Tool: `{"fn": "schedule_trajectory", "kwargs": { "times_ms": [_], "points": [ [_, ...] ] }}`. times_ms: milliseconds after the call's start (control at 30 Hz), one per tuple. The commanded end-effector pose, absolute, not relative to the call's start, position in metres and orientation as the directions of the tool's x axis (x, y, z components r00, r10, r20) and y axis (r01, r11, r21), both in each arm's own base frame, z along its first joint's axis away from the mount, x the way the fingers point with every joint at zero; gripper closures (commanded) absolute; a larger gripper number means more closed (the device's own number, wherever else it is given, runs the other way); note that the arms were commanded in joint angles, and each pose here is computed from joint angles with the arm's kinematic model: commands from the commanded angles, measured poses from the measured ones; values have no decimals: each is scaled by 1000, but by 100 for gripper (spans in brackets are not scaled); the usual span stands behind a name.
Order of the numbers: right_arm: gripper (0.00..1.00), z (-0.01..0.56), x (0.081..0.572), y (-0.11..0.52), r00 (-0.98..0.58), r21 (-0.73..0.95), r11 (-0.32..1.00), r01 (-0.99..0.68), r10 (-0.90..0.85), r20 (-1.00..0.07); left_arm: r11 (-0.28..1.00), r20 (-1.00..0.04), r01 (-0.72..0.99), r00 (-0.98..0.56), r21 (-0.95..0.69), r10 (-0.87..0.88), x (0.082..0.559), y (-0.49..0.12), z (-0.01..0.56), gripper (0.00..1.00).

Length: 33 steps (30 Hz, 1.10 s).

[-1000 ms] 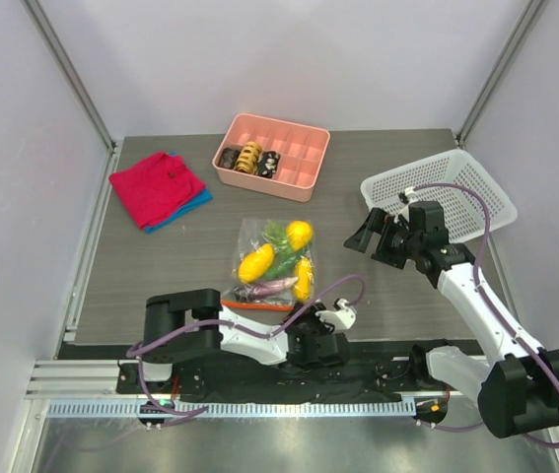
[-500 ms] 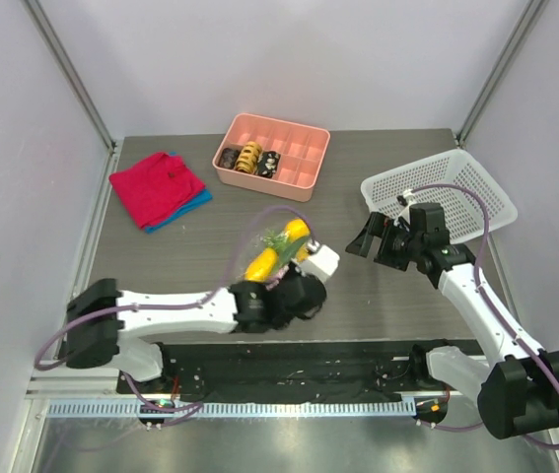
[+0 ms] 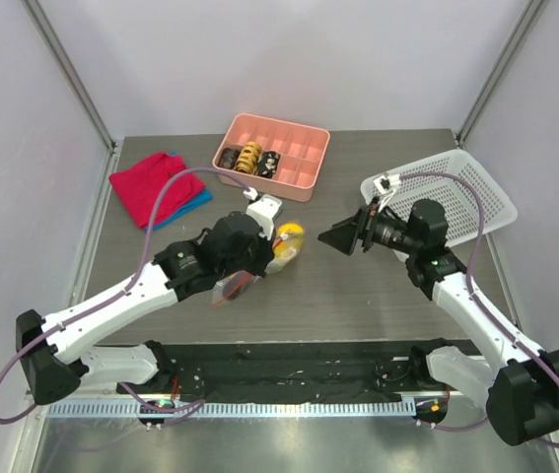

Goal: Open the zip-top bag and remove the fake food

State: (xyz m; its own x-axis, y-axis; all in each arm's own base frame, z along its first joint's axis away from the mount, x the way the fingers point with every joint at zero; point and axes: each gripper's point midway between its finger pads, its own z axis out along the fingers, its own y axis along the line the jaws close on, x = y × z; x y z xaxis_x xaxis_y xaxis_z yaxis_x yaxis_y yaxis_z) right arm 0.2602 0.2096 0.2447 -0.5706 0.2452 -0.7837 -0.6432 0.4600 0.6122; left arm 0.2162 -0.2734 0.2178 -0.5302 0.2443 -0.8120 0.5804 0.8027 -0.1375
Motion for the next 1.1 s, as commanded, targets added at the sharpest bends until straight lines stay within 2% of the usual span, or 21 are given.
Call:
{"fn": "schedule_trajectory", "kwargs": {
  "times_ms": [0, 100, 267, 533, 767, 800, 900, 933, 1000, 1033, 1067],
  "points": [
    [9, 276, 240, 249, -320, 348, 257, -902, 148, -936, 727, -840, 656, -497, -202, 216, 211, -275, 263, 100],
    [11, 276, 233, 270, -256, 279, 193, -941, 135, -957, 715, -847, 670, -485, -201, 217, 214, -275, 275, 100],
    [14, 258, 246, 287, -159, 169, 200, -965, 65, -985, 700, -843, 682, -489, -210, 224, 215, -274, 277, 100],
    [13, 256, 265, 303, -80, 91, 213, -973, 57, -995, 694, -850, 688, -481, -212, 217, 216, -271, 289, 100],
    [15, 263, 269, 322, -94, 98, 110, -989, 46, -995, 700, -832, 683, -501, -211, 238, 218, -273, 284, 100],
    [18, 265, 268, 329, -104, 108, 87, -990, 42, -994, 702, -831, 680, -504, -212, 237, 218, -272, 283, 100],
    [45, 259, 265, 332, -133, 134, 74, -988, 21, -991, 710, -832, 675, -500, -200, 241, 220, -269, 283, 100],
    [63, 256, 263, 333, -146, 147, 67, -987, 16, -989, 716, -833, 670, -499, -197, 238, 222, -268, 285, 100],
    [77, 253, 260, 333, -156, 156, 54, -986, 12, -988, 715, -836, 672, -494, -195, 237, 224, -269, 286, 100],
    [99, 251, 258, 334, -170, 171, 50, -984, 10, -985, 714, -841, 673, -488, -194, 232, 225, -270, 287, 100],
    [99, 250, 258, 335, -189, 189, 55, -980, 8, -982, 721, -846, 667, -483, -188, 227, 227, -269, 288, 99]
  ]
}}
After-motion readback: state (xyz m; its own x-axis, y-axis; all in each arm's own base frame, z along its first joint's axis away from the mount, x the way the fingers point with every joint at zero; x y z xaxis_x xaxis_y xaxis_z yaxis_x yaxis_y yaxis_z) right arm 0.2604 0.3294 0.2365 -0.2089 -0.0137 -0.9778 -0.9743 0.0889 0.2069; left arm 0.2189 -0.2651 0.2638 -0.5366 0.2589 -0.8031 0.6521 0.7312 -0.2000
